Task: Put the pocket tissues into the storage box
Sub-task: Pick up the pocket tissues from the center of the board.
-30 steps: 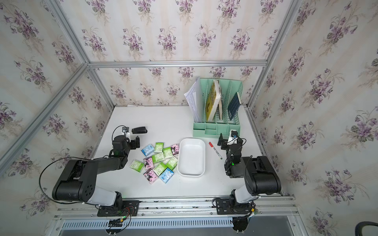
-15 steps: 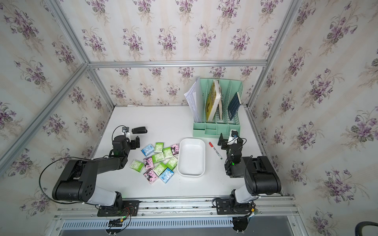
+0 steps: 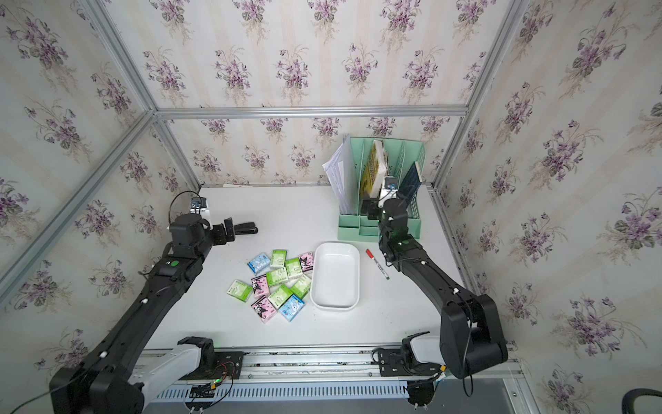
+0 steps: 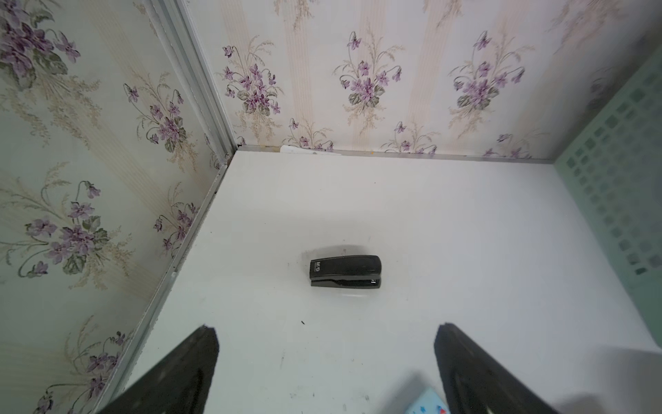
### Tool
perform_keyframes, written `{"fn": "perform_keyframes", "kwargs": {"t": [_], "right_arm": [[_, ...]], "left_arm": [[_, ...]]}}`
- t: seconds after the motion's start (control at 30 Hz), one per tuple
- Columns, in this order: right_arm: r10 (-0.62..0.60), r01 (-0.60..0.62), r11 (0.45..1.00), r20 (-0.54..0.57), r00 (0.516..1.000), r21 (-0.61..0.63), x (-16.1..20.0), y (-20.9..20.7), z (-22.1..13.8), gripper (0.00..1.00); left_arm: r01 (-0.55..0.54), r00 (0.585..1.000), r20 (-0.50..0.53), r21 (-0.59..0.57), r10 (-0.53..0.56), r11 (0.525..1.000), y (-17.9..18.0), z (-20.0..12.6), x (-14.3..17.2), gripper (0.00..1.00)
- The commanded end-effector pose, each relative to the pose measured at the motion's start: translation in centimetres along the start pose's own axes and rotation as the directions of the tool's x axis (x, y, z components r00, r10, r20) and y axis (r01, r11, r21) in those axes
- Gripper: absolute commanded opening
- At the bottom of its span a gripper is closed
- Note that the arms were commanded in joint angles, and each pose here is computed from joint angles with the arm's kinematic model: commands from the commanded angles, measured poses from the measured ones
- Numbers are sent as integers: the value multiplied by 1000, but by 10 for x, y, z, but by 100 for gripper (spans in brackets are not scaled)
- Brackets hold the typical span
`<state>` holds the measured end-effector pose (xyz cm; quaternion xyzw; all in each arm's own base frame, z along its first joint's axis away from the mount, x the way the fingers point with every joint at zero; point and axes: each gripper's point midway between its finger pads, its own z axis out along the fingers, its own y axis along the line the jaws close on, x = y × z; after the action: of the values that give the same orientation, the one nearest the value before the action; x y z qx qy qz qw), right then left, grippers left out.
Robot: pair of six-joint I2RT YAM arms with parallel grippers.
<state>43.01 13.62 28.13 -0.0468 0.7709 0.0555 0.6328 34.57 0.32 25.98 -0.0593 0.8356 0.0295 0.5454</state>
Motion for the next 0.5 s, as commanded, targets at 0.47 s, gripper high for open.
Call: {"fn": "perform_keyframes", "kwargs": {"t": [0.47], "right_arm": [[-143,-309,837,-725,674,-452,172,267,-43,84]], "left_arm": [[223,962,-226,341,-151,913,-47,-95,58,99]]}}
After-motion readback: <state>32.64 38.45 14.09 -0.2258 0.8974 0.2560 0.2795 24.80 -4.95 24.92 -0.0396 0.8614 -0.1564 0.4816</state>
